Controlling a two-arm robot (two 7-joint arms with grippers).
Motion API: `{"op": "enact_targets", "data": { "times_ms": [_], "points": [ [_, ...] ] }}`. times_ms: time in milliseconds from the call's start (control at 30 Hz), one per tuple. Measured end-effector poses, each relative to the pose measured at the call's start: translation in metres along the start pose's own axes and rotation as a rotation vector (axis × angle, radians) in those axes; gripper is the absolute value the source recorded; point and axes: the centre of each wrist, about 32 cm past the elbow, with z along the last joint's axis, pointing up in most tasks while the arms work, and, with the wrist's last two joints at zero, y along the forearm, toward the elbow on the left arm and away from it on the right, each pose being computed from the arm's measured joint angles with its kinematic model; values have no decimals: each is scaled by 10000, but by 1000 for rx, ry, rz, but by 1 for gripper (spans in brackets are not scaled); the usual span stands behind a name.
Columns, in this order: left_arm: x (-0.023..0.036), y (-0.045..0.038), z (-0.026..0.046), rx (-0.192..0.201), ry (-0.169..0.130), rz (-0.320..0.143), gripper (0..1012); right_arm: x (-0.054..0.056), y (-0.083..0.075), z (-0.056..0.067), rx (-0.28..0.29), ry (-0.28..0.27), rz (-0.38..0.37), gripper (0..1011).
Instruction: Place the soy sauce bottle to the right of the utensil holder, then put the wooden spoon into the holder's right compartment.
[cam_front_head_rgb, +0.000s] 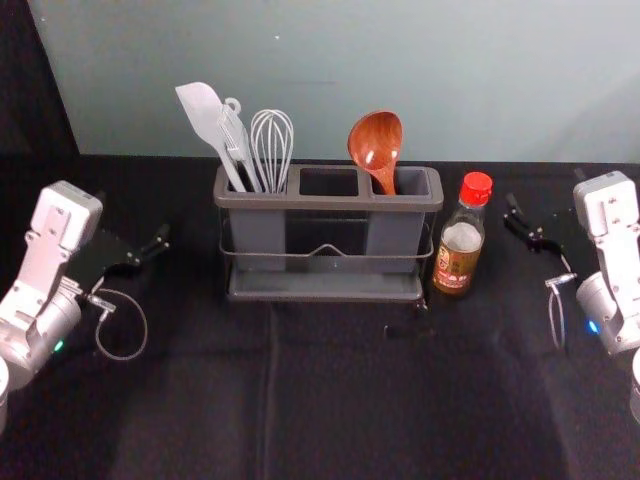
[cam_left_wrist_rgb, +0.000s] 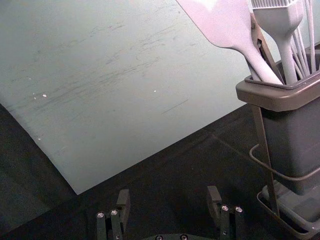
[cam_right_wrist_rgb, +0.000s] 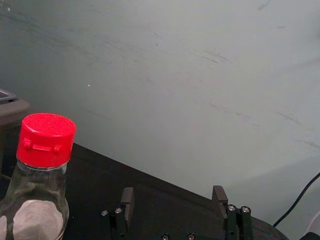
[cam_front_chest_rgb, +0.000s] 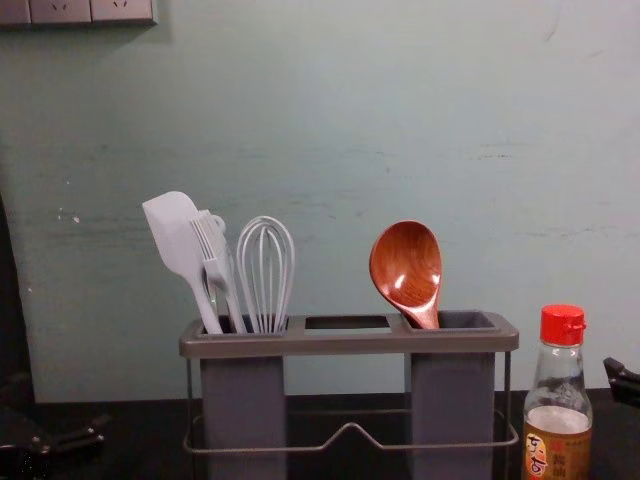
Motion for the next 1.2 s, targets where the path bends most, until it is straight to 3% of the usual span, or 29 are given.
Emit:
{"op": "enact_targets", "data": {
  "times_ms": [567,1200],
  "points": [
    [0,0,0,0,0,0,1005,-11,8,-1,7,31,-12,1003],
    [0,0,0,0,0,0,1005,-8,8,4,6,29,-9,1002]
  ]
}}
